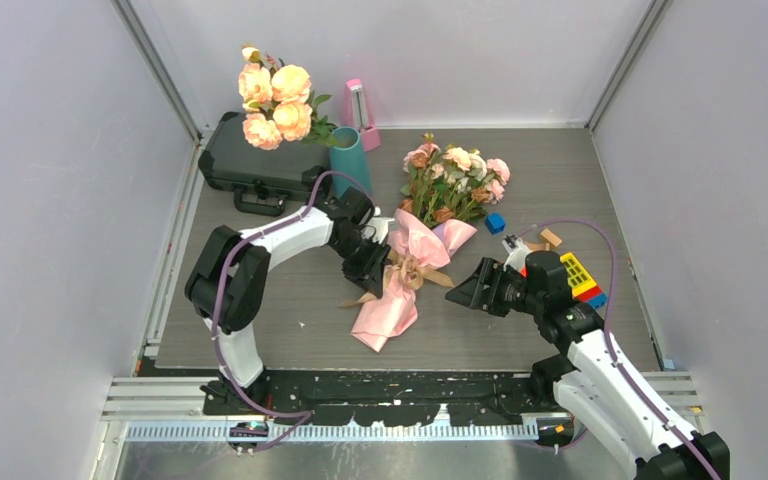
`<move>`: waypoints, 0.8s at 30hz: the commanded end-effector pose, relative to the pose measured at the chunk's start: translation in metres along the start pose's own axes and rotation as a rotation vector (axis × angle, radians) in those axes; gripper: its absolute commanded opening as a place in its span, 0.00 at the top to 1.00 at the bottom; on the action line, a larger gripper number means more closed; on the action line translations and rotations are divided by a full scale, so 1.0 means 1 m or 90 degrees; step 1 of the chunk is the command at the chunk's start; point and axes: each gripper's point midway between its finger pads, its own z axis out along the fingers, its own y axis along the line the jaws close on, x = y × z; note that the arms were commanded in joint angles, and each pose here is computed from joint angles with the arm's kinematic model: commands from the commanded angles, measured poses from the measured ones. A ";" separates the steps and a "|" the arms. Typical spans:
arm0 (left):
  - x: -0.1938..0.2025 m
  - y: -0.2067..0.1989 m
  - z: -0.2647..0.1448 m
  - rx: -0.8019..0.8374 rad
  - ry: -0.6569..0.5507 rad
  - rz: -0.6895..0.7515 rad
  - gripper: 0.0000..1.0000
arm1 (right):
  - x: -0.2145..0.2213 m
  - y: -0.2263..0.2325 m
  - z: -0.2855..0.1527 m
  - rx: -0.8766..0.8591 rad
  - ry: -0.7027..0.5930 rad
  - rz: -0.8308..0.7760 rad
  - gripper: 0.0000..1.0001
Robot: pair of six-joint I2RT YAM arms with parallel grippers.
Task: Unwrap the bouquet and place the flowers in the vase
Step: Untie the ribbon from the wrapping paper.
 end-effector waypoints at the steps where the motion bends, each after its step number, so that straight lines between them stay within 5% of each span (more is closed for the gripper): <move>1: -0.001 -0.005 0.001 0.020 0.006 -0.009 0.67 | -0.005 0.007 0.001 -0.023 -0.009 -0.012 0.24; 7: -0.001 -0.008 0.003 0.035 0.006 -0.014 0.68 | -0.006 0.008 0.001 -0.026 -0.009 -0.013 0.24; 16: -0.006 -0.009 -0.004 0.021 -0.008 -0.004 1.00 | -0.007 0.008 0.002 -0.026 -0.007 -0.014 0.24; 24: -0.017 0.003 -0.029 -0.069 -0.071 0.034 1.00 | -0.016 0.011 0.000 -0.021 -0.024 -0.057 0.24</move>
